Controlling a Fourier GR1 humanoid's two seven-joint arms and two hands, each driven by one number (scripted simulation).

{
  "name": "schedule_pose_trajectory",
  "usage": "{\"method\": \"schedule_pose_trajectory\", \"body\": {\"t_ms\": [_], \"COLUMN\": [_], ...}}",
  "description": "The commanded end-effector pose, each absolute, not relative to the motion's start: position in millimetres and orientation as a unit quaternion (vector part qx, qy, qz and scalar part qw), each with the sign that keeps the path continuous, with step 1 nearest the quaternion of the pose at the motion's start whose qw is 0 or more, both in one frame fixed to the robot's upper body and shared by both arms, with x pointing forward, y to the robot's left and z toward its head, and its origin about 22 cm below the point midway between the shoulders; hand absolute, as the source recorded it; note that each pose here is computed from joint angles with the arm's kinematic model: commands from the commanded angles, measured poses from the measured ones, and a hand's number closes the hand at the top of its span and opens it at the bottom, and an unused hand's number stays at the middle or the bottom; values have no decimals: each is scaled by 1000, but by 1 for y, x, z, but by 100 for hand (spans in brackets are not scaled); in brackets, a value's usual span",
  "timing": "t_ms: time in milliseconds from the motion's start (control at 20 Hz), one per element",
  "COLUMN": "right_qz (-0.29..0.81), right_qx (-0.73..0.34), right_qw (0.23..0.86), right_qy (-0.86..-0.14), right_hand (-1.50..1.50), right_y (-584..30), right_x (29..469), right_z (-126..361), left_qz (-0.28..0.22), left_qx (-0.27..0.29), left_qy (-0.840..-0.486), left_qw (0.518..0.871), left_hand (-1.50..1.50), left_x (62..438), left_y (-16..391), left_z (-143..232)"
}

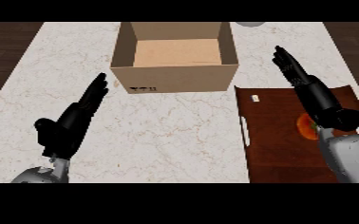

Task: Pick the tomato from the tray and place it in the cardboard box

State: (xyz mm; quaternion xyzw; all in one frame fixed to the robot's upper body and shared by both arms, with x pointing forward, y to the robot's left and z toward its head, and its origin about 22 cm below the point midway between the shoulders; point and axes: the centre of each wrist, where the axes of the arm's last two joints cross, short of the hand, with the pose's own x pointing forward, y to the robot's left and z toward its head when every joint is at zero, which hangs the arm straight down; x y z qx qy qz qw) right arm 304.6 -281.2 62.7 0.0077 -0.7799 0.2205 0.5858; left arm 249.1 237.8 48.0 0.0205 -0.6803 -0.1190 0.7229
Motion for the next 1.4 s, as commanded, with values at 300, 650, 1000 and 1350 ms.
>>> {"method": "schedule_pose_trajectory", "body": {"t_ms": [300,650,1000,1350], "right_qz": [269,-12,249,470], "right_qx": [-185,-17,-167,-208], "right_qw": [459,463,472,515], "right_qy": [-826,-886,-829,-686], "right_hand": [-150,-150,-150,-150], "right_y": [-382,-404,-479,-494], "right_x": [301,287,261,255], "right_z": [140,11,58,96], "left_qz": [-87,-91,-85,-92], "left_qx": [165,169,170,173], "left_qy": [-654,-655,-659,-659], "left_qw": [733,731,728,726], "left_hand": [0,0,0,0], "left_x": [238,241,238,243], "left_y": [288,284,274,289], "left_z": [30,13,11,16]}}
